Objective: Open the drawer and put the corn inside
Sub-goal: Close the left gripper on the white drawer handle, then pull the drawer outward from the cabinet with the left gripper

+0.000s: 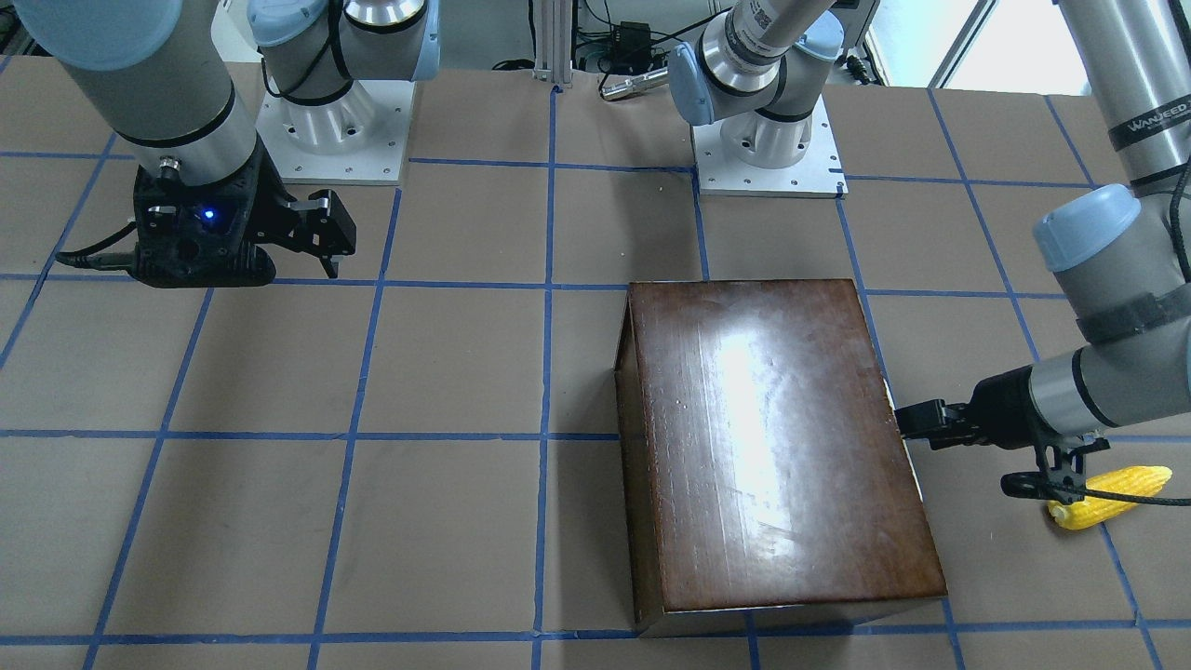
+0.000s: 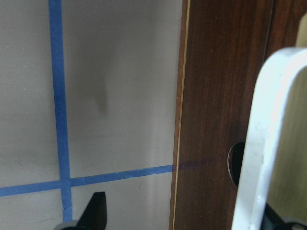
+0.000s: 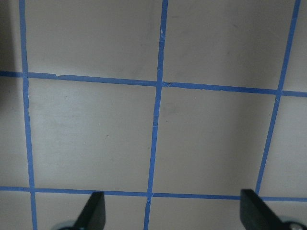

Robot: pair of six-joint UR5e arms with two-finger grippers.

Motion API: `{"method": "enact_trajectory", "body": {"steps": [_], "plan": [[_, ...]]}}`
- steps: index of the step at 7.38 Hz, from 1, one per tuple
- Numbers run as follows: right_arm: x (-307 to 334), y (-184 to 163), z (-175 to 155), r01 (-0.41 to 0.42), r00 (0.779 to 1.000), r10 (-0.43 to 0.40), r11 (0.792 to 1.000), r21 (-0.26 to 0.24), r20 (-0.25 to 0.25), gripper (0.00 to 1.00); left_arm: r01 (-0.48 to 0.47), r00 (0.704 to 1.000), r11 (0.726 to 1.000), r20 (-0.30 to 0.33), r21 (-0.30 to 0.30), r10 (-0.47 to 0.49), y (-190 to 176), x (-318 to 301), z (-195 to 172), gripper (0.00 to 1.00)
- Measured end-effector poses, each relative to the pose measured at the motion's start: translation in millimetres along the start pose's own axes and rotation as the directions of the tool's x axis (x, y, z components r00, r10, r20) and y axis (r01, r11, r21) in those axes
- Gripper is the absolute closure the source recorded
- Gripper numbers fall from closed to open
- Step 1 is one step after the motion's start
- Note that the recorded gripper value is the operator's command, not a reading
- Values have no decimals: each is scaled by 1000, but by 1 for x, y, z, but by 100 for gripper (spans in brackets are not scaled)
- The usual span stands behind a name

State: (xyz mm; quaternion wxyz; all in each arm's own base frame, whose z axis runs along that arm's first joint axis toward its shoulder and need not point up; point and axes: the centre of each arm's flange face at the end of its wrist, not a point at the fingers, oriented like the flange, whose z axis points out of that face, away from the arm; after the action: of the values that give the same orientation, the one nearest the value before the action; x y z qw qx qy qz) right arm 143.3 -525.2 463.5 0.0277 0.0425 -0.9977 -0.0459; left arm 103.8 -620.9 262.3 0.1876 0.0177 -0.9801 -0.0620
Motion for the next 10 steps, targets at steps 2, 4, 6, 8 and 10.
{"method": "enact_trajectory", "body": {"steps": [2, 4, 6, 8, 10], "plan": [[0, 0, 0, 0, 1000, 0, 1000, 0, 0, 0, -18, 1000, 1000, 6, 13, 18, -1, -2, -1, 0], [0, 0, 0, 0, 1000, 0, 1000, 0, 0, 0, -24, 1000, 999, 14, 26, 24, -2, -4, -3, 0], [0, 0, 0, 0, 1000, 0, 1000, 0, 0, 0, -12, 1000, 999, 15, 41, 11, -1, -16, -9, 0], [0, 0, 0, 0, 1000, 0, 1000, 1, 0, 0, -2, 1000, 998, 16, 55, 1, 0, -32, -16, 0], [0, 0, 0, 0, 1000, 0, 1000, 1, 0, 0, 9, 1000, 998, 18, 63, -10, 0, -43, -20, 0]]}}
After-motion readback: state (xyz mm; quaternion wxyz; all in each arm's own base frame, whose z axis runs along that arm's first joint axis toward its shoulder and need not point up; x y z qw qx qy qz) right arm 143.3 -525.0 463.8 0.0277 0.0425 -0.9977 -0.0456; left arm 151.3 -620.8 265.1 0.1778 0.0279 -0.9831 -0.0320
